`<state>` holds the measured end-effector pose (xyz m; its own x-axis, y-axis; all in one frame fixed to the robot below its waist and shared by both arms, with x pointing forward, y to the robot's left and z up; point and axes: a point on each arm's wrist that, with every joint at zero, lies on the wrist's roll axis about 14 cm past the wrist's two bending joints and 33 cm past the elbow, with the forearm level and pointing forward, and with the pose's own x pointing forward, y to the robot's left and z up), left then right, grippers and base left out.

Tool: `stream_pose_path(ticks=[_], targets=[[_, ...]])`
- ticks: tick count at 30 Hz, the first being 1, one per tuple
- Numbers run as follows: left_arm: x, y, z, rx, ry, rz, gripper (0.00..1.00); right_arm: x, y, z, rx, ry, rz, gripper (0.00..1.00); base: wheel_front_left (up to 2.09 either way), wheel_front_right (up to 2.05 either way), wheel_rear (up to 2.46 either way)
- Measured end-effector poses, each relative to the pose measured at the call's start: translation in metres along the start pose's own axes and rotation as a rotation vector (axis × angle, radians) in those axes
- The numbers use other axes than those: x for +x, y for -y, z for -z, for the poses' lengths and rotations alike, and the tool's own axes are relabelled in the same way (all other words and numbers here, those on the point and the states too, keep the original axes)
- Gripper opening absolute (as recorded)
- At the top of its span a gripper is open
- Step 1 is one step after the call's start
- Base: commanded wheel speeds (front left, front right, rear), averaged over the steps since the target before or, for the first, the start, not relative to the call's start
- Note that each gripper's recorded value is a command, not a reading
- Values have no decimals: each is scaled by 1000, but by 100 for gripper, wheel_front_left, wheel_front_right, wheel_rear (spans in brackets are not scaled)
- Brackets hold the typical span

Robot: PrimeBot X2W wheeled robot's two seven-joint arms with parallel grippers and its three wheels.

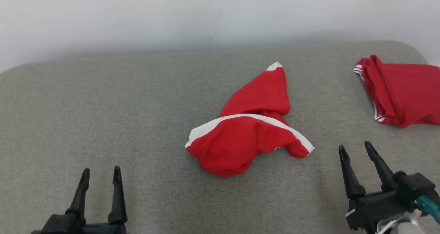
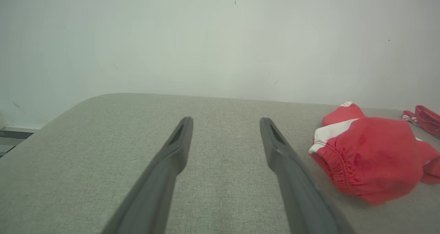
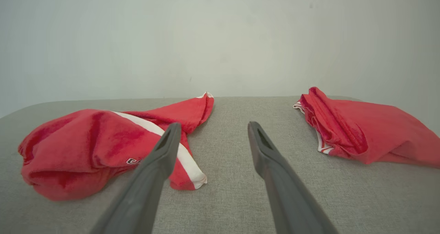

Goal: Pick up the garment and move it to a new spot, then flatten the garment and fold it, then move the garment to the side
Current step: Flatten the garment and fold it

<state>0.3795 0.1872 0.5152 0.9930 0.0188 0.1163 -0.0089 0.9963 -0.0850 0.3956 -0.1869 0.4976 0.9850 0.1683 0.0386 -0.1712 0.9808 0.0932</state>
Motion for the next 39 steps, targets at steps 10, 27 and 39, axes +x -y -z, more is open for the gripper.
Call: stream_pose_path(ticks=[10, 27, 39], targets=[[7, -1, 9, -11, -22, -23, 100, 38, -6, 45, -78, -164, -115, 100, 0, 0, 0], [1, -23, 17, -3, -53, -108, 100, 70, -31, 90, -81, -313, -229, 0, 0, 0, 0], [4, -3, 14, -23, -38, -46, 100, 16, -30, 44, -111, -169, -233, 0, 0, 0, 0]])
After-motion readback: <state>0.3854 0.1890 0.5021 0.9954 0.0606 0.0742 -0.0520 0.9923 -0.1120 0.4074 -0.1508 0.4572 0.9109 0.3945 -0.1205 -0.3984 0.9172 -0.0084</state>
